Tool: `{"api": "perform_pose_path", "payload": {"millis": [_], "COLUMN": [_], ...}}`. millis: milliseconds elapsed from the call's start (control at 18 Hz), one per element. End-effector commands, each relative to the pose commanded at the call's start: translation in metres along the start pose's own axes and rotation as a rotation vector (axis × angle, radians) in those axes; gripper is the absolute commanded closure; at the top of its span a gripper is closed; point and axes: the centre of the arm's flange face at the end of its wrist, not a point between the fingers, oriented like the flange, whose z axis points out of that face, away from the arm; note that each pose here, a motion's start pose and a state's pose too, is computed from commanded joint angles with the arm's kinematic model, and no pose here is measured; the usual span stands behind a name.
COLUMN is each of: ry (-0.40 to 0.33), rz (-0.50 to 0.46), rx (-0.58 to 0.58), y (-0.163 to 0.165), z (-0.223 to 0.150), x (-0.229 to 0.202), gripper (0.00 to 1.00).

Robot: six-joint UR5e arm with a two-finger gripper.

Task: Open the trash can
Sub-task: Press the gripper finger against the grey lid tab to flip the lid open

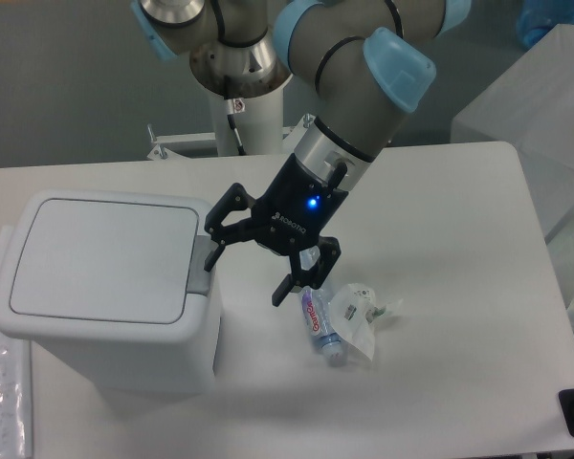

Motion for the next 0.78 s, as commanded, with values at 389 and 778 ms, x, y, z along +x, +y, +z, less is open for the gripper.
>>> {"api": "perform_pose_path", "payload": {"millis": [389,778], "ry": [0.007,0.009], "rz": [-0.005,-0.006], "rx": [-0.013,-0.018], "y": [0.004,0.006], "z": [0.01,0.013], "x": [-0.002,-0.003], "gripper": [0.0,0.0]}}
